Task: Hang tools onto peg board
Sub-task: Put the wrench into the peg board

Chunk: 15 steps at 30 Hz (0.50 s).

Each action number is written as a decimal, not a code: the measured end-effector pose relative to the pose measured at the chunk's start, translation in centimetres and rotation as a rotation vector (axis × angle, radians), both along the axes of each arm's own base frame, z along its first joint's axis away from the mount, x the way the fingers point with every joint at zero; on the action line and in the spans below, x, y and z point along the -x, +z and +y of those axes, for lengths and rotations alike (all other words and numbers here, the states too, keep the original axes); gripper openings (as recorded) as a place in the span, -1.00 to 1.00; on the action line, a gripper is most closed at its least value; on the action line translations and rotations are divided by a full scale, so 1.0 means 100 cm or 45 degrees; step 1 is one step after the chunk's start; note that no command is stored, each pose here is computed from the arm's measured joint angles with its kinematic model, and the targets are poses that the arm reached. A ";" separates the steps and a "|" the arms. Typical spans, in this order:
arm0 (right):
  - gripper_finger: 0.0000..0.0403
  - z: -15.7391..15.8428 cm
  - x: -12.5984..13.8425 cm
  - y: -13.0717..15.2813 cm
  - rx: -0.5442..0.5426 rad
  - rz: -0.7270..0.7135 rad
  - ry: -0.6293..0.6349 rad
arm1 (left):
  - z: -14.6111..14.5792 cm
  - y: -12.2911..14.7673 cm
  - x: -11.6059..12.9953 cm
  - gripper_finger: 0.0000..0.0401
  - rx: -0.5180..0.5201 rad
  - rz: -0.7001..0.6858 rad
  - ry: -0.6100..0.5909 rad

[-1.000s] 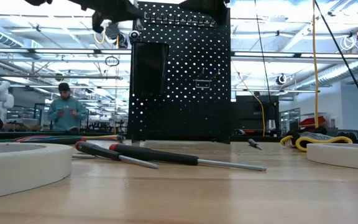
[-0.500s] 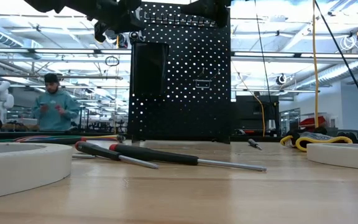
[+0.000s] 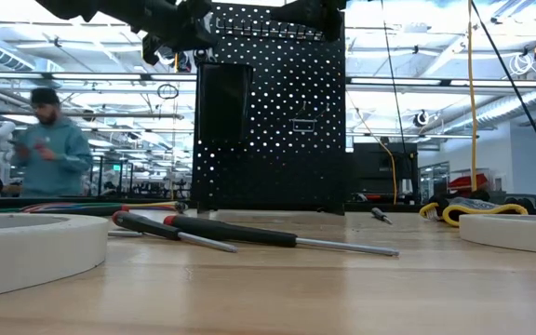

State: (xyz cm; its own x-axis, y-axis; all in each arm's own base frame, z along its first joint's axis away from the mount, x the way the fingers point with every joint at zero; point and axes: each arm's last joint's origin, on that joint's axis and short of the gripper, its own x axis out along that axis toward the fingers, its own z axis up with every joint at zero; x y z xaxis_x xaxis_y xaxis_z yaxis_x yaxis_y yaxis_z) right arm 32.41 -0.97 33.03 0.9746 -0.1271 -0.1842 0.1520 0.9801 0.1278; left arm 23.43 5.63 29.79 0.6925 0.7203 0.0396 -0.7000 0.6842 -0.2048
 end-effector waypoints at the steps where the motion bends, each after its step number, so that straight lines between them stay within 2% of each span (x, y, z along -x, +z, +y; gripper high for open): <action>1: 0.17 0.000 0.000 0.000 -0.004 -0.001 -0.001 | 0.000 0.000 0.000 -0.97 0.001 0.006 0.000; 15: 0.17 0.000 0.000 0.000 -0.026 -0.005 -0.006 | 0.000 -0.002 0.000 -0.95 0.003 0.020 -0.001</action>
State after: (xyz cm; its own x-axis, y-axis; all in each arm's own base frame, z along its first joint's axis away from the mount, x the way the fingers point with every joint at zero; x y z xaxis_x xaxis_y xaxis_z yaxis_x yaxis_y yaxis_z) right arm 32.42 -0.97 33.04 0.9748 -0.1279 -0.1827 0.1559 0.9765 0.1486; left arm 23.45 5.64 29.63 0.6938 0.7196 0.0269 -0.7024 0.6845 -0.1951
